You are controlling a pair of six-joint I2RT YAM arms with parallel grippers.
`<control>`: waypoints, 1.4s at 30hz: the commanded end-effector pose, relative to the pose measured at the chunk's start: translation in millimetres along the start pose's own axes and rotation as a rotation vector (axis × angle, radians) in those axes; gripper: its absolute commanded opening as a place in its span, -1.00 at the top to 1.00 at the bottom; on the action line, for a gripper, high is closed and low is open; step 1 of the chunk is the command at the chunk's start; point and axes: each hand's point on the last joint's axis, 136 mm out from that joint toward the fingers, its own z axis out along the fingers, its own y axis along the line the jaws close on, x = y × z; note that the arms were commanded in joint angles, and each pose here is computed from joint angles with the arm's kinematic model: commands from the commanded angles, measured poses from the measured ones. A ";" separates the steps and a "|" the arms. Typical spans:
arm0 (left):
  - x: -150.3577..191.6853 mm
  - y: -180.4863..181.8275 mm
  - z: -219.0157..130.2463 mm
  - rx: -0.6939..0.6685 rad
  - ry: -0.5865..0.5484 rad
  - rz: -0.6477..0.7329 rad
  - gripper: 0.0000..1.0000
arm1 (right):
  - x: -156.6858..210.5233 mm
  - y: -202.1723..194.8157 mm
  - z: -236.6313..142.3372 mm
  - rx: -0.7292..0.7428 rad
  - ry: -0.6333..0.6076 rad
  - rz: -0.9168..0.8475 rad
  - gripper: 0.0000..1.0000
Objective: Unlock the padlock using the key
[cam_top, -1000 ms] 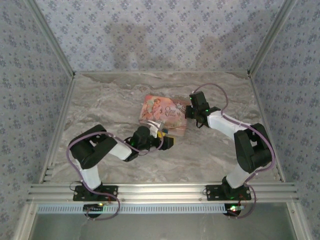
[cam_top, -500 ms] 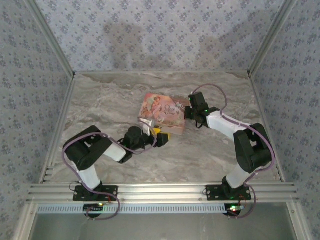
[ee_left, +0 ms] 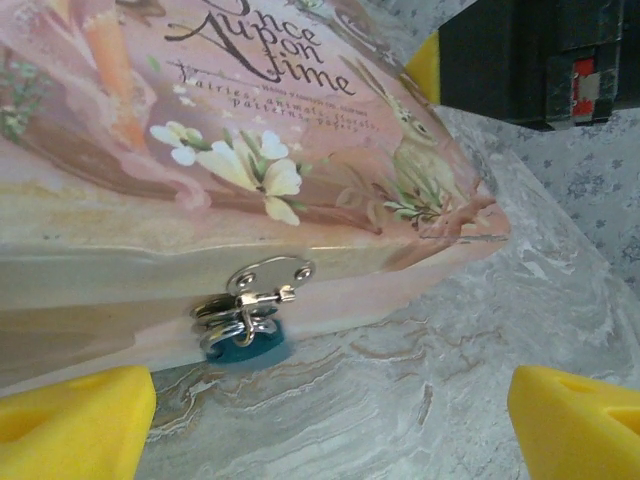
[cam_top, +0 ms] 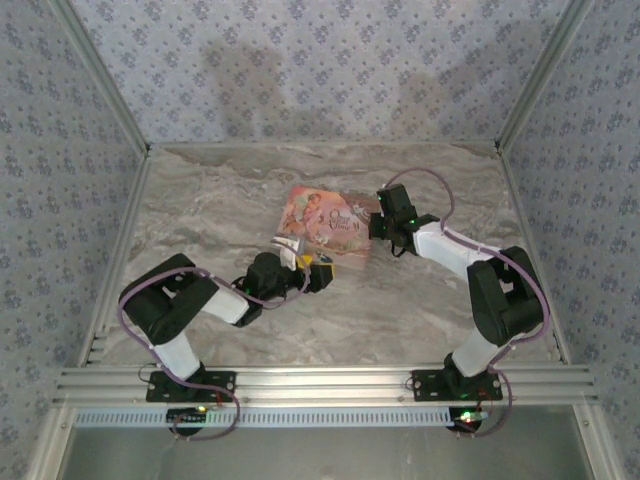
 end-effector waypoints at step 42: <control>-13.8 -30.2 20.4 0.262 -0.028 -0.066 -0.45 | 4.1 2.7 0.9 -0.006 0.004 -0.018 1.00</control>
